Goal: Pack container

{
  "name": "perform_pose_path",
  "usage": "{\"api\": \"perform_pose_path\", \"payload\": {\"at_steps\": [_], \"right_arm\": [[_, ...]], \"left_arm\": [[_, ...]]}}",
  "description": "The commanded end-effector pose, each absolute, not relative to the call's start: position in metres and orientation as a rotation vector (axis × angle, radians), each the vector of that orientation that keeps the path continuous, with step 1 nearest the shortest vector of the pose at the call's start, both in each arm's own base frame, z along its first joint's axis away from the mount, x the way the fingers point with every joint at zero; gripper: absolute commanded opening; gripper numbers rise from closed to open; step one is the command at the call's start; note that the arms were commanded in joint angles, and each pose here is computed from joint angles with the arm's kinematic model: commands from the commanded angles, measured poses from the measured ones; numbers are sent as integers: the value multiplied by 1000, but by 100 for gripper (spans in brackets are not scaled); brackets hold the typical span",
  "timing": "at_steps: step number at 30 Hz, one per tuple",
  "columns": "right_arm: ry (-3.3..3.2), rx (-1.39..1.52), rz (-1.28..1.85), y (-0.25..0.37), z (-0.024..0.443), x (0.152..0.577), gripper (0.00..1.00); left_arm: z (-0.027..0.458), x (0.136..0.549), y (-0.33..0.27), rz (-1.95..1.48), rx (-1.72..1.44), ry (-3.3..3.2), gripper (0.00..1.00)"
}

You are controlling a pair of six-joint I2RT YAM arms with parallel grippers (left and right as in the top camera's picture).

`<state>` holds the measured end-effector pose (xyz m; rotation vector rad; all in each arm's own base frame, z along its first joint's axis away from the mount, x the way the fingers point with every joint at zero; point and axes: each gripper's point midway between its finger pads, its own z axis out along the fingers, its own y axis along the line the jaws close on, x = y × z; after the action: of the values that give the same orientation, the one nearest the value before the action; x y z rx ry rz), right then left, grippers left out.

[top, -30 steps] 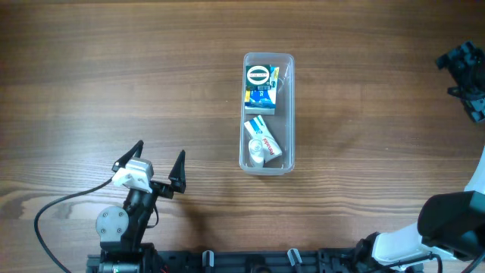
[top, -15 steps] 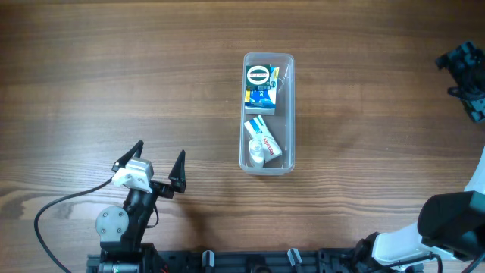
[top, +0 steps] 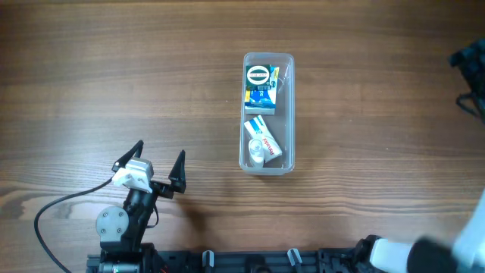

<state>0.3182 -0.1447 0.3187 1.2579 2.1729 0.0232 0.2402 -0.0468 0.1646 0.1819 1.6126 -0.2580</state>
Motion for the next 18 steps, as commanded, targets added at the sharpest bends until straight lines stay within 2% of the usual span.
{"api": "perform_pose_path", "payload": {"at_steps": [1,4,9,14,18], "right_arm": [[1997,1075,97,-100,393,274,100],[1904,907,208,-57,434,236,100],[1777,839,226,-47,461,182,100],[1880,882,149,-47,424,142,100],[1859,882,229,-41,371,164,100]], "left_arm": [[164,239,-48,-253,200,1608,100],[164,239,-48,-253,200,1608,100],[164,239,-48,-253,200,1608,100],[164,239,-48,-253,200,1608,100],[164,239,-48,-253,200,1608,100]]}}
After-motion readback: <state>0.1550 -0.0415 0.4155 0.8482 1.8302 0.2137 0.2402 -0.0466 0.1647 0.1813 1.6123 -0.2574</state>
